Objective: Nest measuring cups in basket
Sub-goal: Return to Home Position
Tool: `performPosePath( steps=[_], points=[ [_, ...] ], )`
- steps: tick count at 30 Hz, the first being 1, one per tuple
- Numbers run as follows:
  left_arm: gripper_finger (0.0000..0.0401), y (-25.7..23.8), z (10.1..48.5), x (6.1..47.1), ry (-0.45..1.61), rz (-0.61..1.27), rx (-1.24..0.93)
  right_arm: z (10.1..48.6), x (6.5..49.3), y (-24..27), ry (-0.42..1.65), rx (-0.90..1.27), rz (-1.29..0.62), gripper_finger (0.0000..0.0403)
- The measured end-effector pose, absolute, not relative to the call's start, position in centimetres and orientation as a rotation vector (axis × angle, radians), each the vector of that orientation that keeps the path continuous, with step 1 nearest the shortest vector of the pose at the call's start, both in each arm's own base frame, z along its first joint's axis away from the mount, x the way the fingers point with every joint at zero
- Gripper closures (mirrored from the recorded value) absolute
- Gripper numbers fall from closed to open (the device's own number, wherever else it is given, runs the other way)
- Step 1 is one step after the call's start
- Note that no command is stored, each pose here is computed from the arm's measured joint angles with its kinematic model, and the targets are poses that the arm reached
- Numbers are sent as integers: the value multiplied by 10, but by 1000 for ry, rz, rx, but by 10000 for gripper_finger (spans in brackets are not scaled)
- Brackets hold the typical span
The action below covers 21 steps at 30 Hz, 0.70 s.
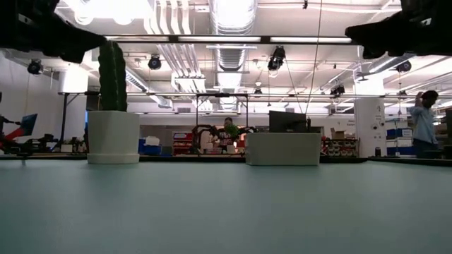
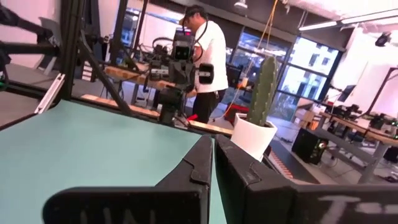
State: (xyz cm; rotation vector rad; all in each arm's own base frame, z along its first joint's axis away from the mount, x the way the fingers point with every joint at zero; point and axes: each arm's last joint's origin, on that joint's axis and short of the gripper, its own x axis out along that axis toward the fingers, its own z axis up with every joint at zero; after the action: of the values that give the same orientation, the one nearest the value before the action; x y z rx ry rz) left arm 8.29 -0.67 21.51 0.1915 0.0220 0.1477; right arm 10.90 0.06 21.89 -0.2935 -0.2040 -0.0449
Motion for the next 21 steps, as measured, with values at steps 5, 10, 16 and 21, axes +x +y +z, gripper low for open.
performPosePath(
  steps=[5,10,16,21],
  points=[
    [401,-7,195,85,36,142,155,207,100,0,-243,-292,-51,394],
    [401,-10,181,91,20,98,133,199,92,0,-316,-287,-70,394],
    [401,-11,173,95,-50,74,109,191,95,-1,-243,-280,-84,394],
    [401,-10,172,97,-33,135,124,181,97,-4,-127,-194,-178,394]
  ],
)
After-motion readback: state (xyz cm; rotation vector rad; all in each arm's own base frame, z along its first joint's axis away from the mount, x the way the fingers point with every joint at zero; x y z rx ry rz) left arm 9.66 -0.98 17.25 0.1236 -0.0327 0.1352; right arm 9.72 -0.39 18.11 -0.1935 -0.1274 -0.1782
